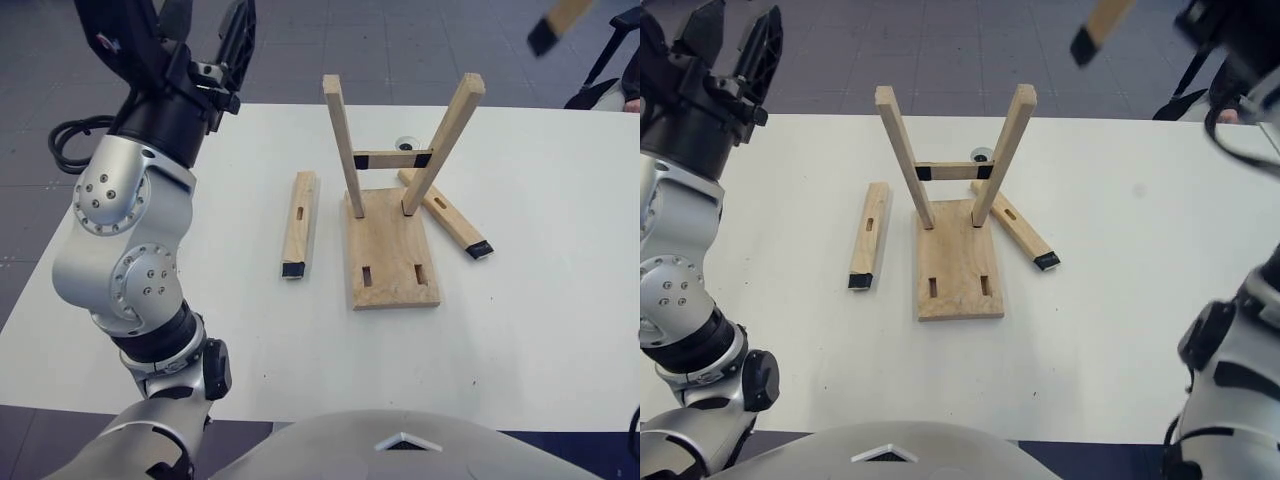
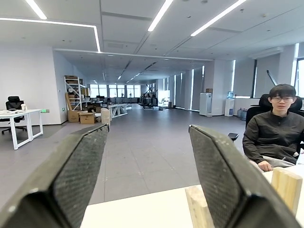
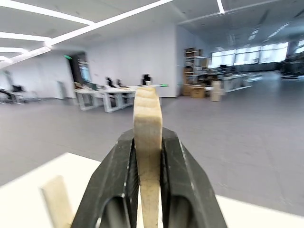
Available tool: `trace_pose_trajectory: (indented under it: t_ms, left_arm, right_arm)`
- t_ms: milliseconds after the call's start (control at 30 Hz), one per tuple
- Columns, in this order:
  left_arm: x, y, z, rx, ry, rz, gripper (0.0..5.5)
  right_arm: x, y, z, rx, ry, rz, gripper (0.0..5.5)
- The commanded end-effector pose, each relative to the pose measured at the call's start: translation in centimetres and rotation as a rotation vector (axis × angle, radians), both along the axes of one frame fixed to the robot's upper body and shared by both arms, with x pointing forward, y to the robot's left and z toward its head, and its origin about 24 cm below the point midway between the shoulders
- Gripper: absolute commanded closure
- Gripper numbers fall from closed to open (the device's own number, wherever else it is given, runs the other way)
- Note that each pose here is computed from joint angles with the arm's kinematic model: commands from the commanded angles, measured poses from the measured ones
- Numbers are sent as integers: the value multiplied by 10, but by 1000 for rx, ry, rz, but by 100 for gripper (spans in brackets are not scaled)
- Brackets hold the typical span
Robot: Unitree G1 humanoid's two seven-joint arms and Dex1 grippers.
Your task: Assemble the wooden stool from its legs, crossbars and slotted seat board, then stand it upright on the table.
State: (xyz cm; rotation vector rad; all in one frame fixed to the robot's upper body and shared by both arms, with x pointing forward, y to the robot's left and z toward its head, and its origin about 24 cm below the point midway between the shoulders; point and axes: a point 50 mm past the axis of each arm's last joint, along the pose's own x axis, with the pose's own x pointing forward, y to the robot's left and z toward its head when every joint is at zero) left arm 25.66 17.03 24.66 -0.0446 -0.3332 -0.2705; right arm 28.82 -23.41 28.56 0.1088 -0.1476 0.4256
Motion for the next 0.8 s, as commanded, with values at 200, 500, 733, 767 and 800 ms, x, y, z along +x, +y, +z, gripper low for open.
trace_pose_trajectory:
  t_ms: [200,500,733,767,800]
  left_arm:
    - [5,-8,-10,17,60,-3,235]
    - [7,-15,-15,23,78,-27,235]
    - [9,-18,-13,29,75,-47,235]
    - [10,-18,-13,31,74,-48,235]
    - [10,-18,-13,33,73,-49,235]
  right_arm:
    - [27,9,-115,-84,194,40,511]
    - [38,31,-155,-146,260,169,511]
    - [43,24,-180,-185,247,142,511]
    - [44,25,-181,-184,242,142,511]
    - [45,27,-182,-181,238,143,511]
